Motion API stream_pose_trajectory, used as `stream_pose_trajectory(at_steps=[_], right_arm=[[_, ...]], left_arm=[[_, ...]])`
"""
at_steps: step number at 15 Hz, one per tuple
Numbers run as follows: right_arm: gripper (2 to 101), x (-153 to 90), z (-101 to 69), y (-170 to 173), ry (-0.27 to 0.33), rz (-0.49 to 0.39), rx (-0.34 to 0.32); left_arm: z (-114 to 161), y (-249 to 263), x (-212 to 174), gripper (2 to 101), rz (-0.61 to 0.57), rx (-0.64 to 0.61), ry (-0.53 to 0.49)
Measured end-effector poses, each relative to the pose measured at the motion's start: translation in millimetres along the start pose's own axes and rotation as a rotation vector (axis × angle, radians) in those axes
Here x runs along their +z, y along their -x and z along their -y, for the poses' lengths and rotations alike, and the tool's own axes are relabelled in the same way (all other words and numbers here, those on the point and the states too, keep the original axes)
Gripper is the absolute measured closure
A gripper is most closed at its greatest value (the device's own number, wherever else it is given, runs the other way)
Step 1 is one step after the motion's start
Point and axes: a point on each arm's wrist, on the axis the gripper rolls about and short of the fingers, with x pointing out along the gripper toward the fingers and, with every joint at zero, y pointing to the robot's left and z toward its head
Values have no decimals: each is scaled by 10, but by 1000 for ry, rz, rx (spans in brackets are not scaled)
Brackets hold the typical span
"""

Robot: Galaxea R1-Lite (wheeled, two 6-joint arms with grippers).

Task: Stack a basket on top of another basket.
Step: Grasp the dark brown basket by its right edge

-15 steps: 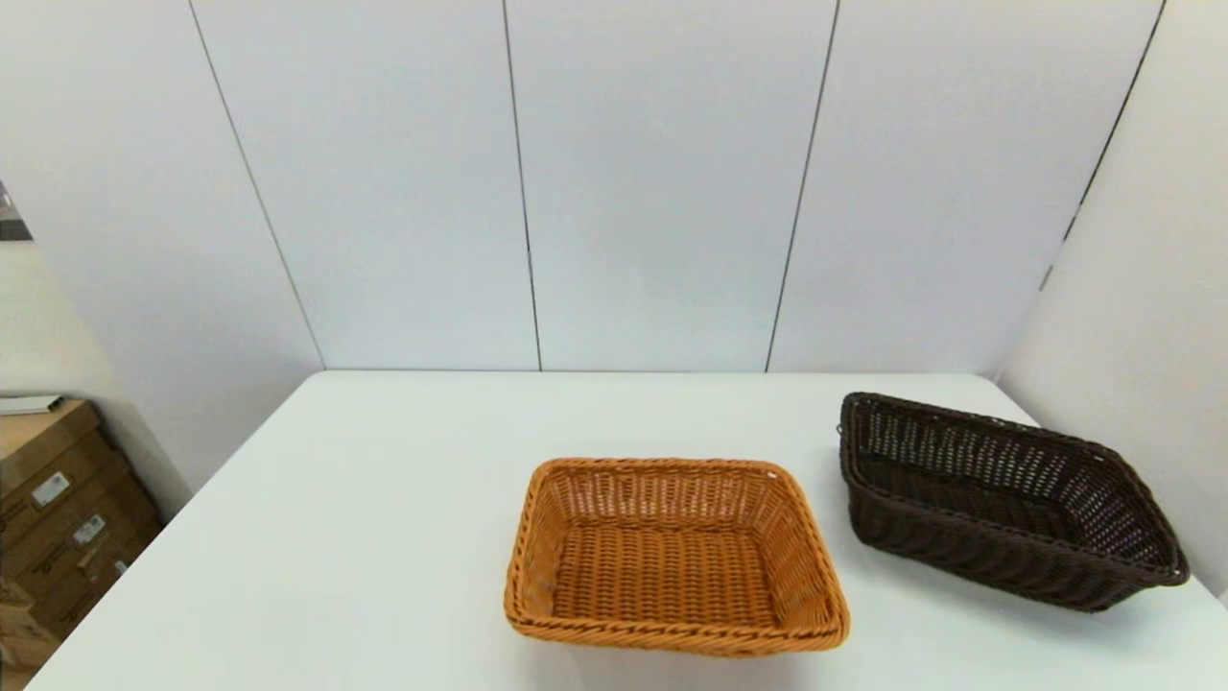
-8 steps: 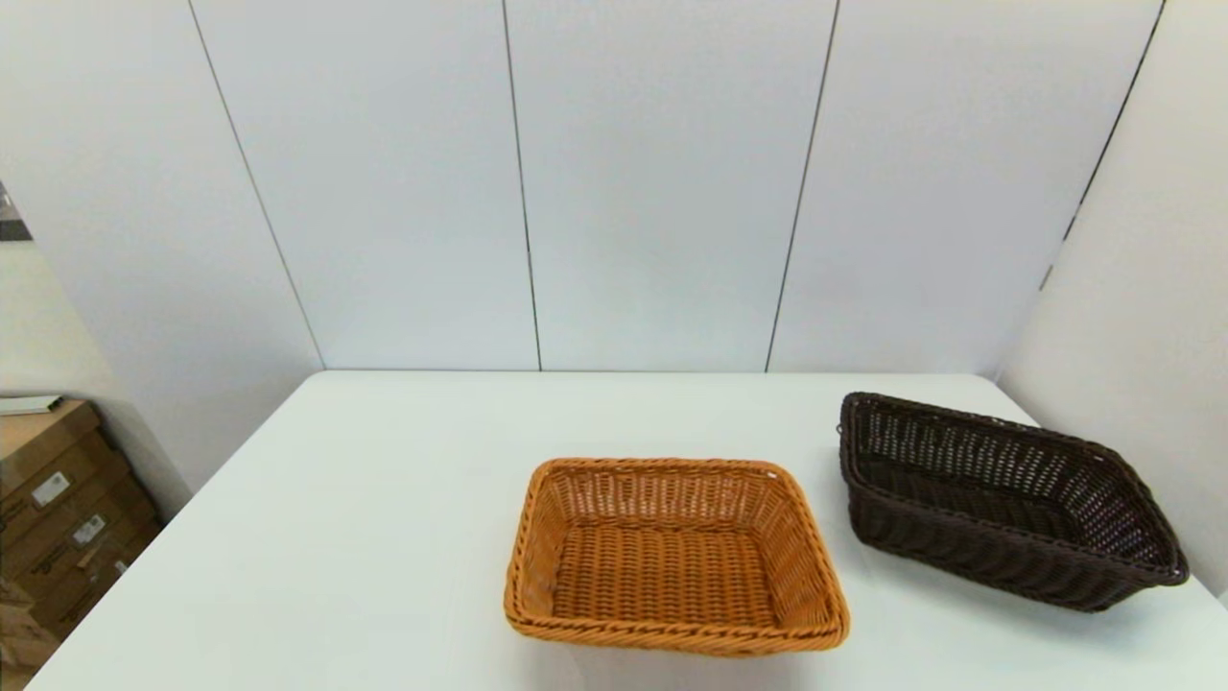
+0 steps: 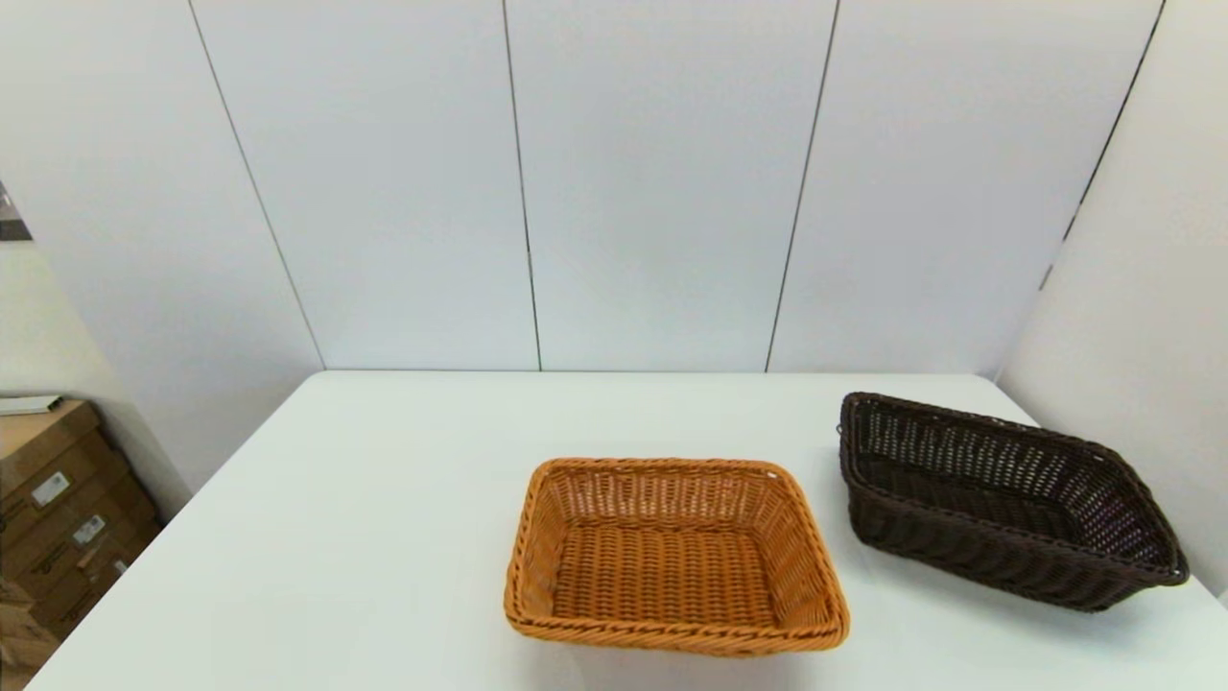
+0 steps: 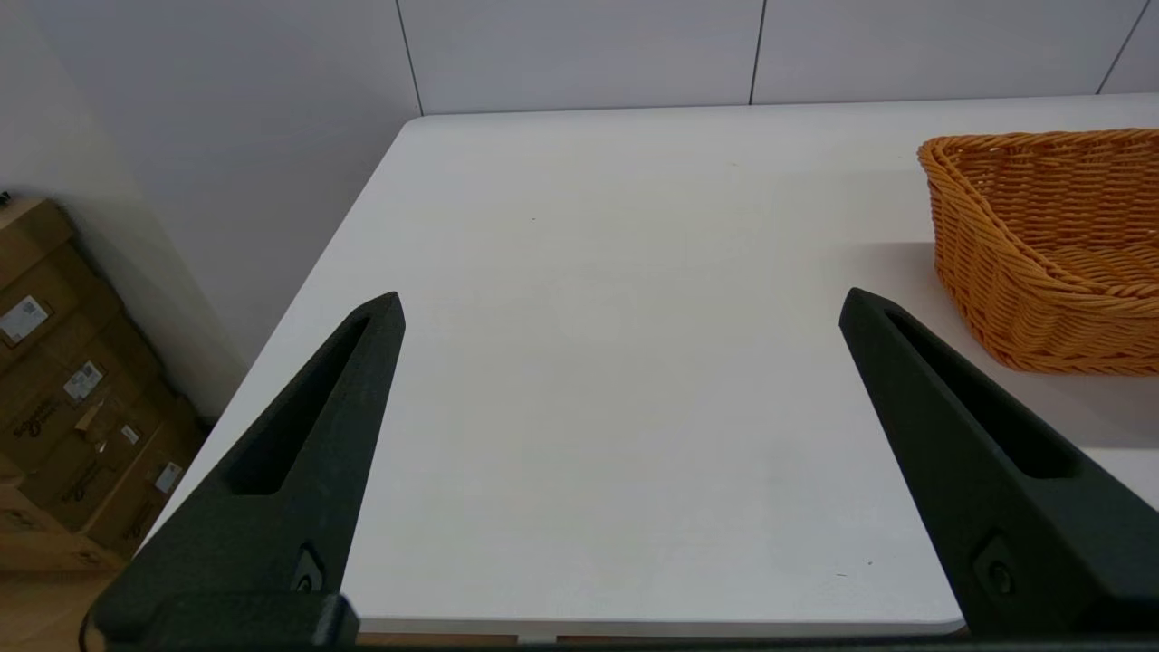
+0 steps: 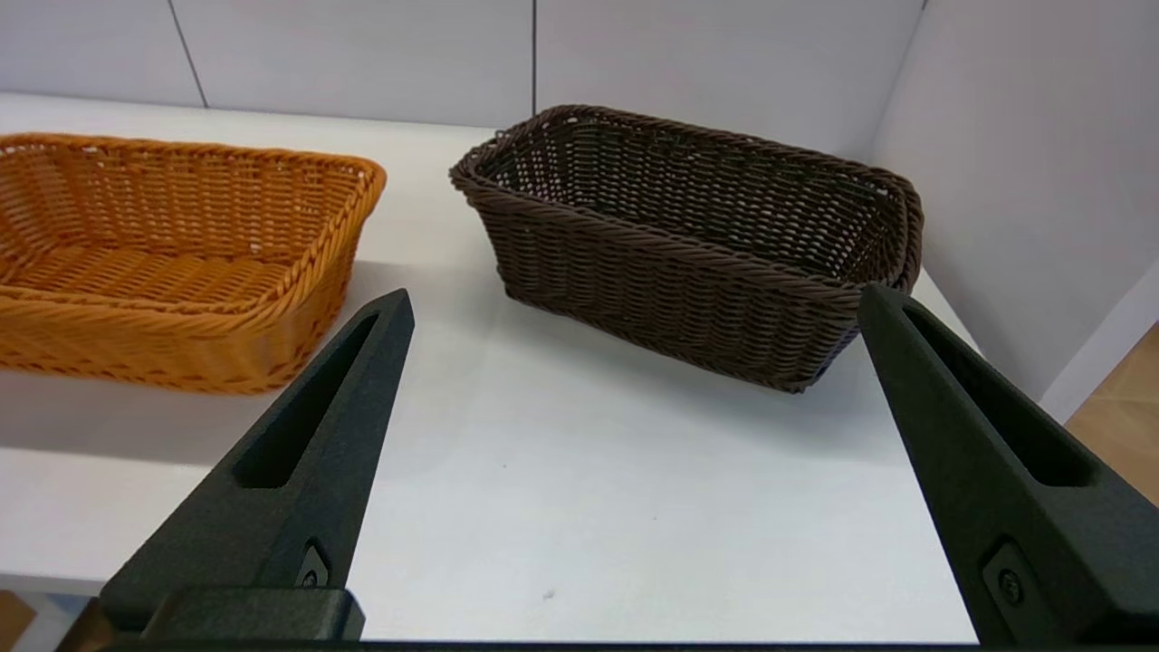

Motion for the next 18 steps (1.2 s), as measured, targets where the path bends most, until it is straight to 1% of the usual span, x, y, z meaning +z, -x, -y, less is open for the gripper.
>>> stream_pose_trajectory(at_steps=[3,8,11,13,16,18], right_arm=[[50,3,1,0,-26,3,-3],[50,32,3,6,-25,18,-10],[50,190,10,59,-25,68,-11],[50,301,13,114,-22,81,-7],[50,432,12,228,-21,37,16],[50,480,5,308,-24,-38,52]], left_arm=[[0,0,1,54,0,0,0],[0,0,0,54,0,0,0],[0,0,0,54,0,0,0],[0,0,0,54,0,0,0],[0,0,0,54,0,0,0],[0,0,1,54,0,0,0]])
